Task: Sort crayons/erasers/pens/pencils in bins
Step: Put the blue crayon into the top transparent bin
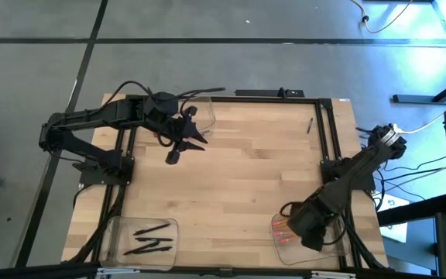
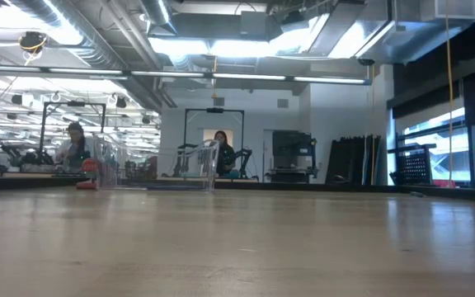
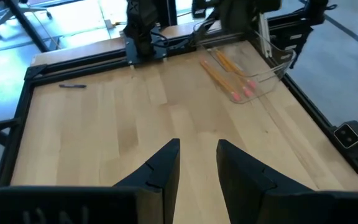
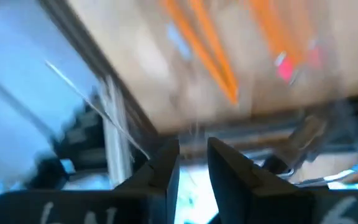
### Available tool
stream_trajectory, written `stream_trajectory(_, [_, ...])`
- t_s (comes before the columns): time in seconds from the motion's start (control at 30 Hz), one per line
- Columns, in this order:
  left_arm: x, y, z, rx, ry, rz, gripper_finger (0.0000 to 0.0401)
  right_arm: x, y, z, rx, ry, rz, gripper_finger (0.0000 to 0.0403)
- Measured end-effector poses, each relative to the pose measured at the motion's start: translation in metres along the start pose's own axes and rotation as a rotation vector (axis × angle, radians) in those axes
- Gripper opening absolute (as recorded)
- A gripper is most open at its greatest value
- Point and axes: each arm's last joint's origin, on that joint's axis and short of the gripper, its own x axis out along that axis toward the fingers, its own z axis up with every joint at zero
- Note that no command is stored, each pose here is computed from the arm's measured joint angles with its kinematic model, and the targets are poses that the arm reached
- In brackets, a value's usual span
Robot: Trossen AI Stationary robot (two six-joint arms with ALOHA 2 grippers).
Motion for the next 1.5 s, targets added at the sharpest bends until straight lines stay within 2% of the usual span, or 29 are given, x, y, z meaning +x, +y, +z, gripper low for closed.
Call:
stream_trajectory(0.13, [0.0,0.002,-0.001,-0.025,0.017,0.056,0.0097,-0.042,0.008,-0.003,0.108,-0.286,-0.054,0.0084])
stream_trajectory(0.27, [0.0,0.003,-0.002,-0.068,0.039,0.118,0.0097,-0.082,0.009,-0.004,0.222,-0.699,-0.12,0.0084])
stream_trajectory(0.4, [0.0,0.004,-0.002,-0.099,0.042,0.144,0.0097,-0.114,0.01,-0.005,0.263,-1.07,-0.153,0.0084])
stream_trajectory(0.5, [0.0,0.004,-0.002,-0.143,0.041,0.155,0.0097,-0.134,0.008,-0.003,0.319,-1.258,-0.163,0.0084])
stream_trajectory(0.6, [-0.001,0.005,-0.002,-0.178,0.043,0.181,0.0097,-0.153,-0.003,0.006,0.407,-1.353,-0.188,0.0084])
stream_trajectory(0.7, [-0.001,0.005,-0.003,-0.184,0.044,0.185,0.0097,-0.168,-0.021,0.021,0.548,-1.352,-0.18,0.0084])
stream_trajectory(0.83, [-0.001,0.005,-0.002,-0.184,0.044,0.185,0.0097,-0.184,-0.053,0.044,0.723,-1.258,-0.195,0.0084])
stream_trajectory(0.97, [-0.001,0.005,-0.003,-0.184,0.045,0.185,0.0097,-0.197,-0.094,0.06,0.902,-1.081,-0.196,0.0084])
stream_trajectory(1.07, [-0.001,0.005,-0.003,-0.185,0.052,0.183,0.0097,-0.201,-0.126,0.073,1.02,-0.96,-0.157,0.0084])
stream_trajectory(1.23, [-0.001,0.005,-0.003,-0.186,0.054,0.183,0.0097,-0.202,-0.175,0.086,1.035,-0.791,-0.177,0.0084])
stream_trajectory(1.4, [-0.001,0.005,-0.003,-0.185,0.052,0.184,0.0097,-0.193,-0.212,0.093,1.144,-0.712,-0.216,0.0084])
stream_trajectory(1.5, [-0.001,0.005,-0.002,-0.167,0.042,0.187,0.0097,-0.187,-0.231,0.096,1.129,-0.648,-0.224,0.0084])
